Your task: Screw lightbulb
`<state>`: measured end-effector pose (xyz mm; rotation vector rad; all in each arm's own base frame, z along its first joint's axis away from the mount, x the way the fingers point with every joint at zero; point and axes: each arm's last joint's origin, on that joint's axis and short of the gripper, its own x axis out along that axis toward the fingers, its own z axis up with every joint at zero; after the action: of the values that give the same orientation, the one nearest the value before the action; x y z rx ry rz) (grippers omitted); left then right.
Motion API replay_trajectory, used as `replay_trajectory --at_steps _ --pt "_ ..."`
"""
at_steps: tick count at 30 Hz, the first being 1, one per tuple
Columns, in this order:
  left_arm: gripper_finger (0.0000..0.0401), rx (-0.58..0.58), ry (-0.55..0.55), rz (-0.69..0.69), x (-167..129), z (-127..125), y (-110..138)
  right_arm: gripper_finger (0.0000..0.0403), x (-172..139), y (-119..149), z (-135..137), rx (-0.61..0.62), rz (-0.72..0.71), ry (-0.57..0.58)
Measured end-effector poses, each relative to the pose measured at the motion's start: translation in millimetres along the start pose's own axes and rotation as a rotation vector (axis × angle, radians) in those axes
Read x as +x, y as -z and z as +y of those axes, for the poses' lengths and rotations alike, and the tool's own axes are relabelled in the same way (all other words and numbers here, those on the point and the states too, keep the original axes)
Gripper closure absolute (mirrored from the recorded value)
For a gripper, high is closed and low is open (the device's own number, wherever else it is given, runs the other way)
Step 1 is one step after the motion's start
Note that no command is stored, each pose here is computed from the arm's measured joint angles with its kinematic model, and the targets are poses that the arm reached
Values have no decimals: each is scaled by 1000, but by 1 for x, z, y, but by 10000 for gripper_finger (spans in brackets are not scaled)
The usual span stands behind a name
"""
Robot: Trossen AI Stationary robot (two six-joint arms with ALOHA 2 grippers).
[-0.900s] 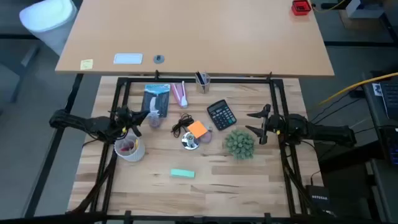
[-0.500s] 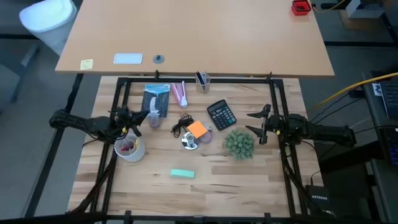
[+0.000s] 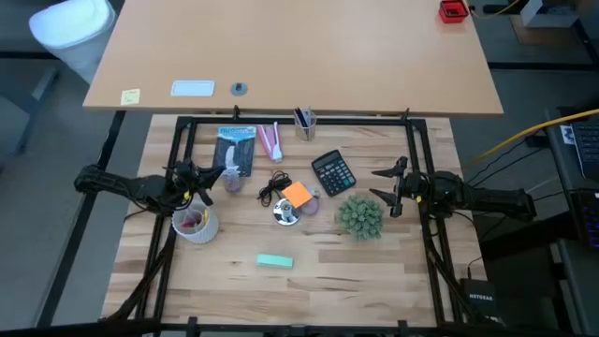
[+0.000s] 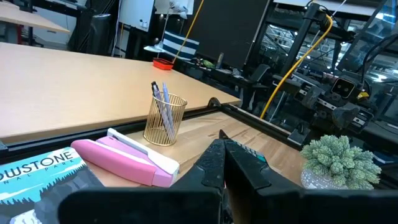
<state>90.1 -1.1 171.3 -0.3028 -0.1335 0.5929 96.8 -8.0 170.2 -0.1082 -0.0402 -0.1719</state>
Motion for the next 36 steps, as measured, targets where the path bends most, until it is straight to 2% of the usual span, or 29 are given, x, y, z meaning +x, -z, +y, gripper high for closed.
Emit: replay_trajectory --at_steps 20,25,36 --pt "401 -1 0 0 0 0 0 139 0 0 0 0 -3 1" --pt "401 0 0 0 0 0 0 139 0 -1 -2 2 -4 67" --pt "401 0 0 0 0 0 0 139 0 -1 -2 2 -6 71"
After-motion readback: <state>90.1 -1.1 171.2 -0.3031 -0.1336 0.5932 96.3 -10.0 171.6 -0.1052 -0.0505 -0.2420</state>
